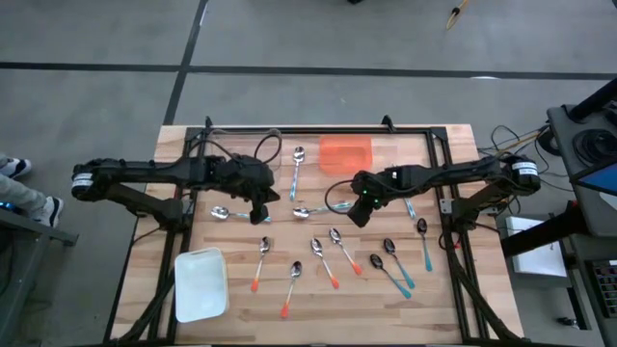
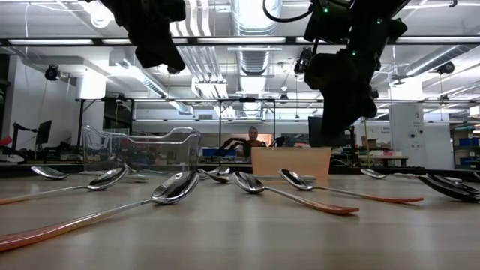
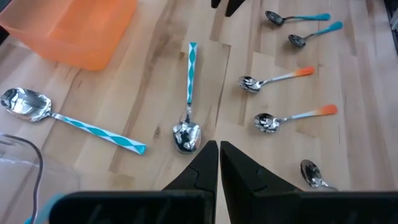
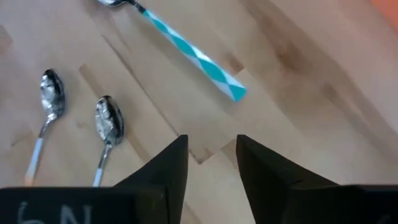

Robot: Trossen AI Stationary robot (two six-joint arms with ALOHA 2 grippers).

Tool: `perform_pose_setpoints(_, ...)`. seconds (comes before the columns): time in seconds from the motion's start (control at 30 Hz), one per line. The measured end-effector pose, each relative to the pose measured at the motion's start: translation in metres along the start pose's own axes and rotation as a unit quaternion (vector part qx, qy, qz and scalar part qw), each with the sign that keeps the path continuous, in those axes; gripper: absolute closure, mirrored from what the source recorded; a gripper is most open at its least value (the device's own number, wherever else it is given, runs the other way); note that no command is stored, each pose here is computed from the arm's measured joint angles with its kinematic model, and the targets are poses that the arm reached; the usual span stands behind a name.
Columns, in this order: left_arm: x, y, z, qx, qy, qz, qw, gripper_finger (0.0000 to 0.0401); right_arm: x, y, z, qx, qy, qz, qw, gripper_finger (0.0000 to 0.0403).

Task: Sort silverware by color (type)
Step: Put the light blue spoon into the orange bin

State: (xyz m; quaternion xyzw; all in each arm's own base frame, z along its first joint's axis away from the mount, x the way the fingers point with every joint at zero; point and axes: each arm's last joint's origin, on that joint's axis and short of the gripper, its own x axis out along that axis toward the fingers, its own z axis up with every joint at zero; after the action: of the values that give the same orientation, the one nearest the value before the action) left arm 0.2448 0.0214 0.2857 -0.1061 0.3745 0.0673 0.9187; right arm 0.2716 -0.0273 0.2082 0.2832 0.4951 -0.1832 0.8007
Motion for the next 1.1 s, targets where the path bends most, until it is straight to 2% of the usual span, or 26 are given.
perform_pose_setpoints(0.2, 0.002, -0.002, -0.001, 0.010, 0.003, -0.002, 1.000, 0.0401, -0.001, 0.007, -0.005, 0.055, 0.073, 0.094, 0.991, 0.0275)
perform_pose_setpoints(0.3, 0.005, -0.002, -0.002, 0.018, 0.008, -0.002, 1.000, 0.0401, -0.001, 0.012, -0.009, 0.067, 0.095, 0.114, 0.987, 0.0280)
perform_pose_setpoints(0.5, 0.014, -0.002, -0.003, 0.034, 0.022, 0.001, 0.999, 0.0401, -0.001, 0.019, -0.016, 0.087, 0.122, 0.119, 0.982, 0.0280)
perform_pose_setpoints(0.8, 0.029, -0.001, -0.005, 0.065, 0.040, 0.003, 0.997, 0.0401, -0.004, 0.024, -0.033, 0.156, 0.232, 0.129, 0.952, 0.0282)
perform_pose_setpoints(1.1, 0.039, -0.001, -0.005, 0.065, 0.049, 0.004, 0.997, 0.0401, -0.007, 0.030, -0.051, 0.155, 0.292, 0.107, 0.938, 0.0282)
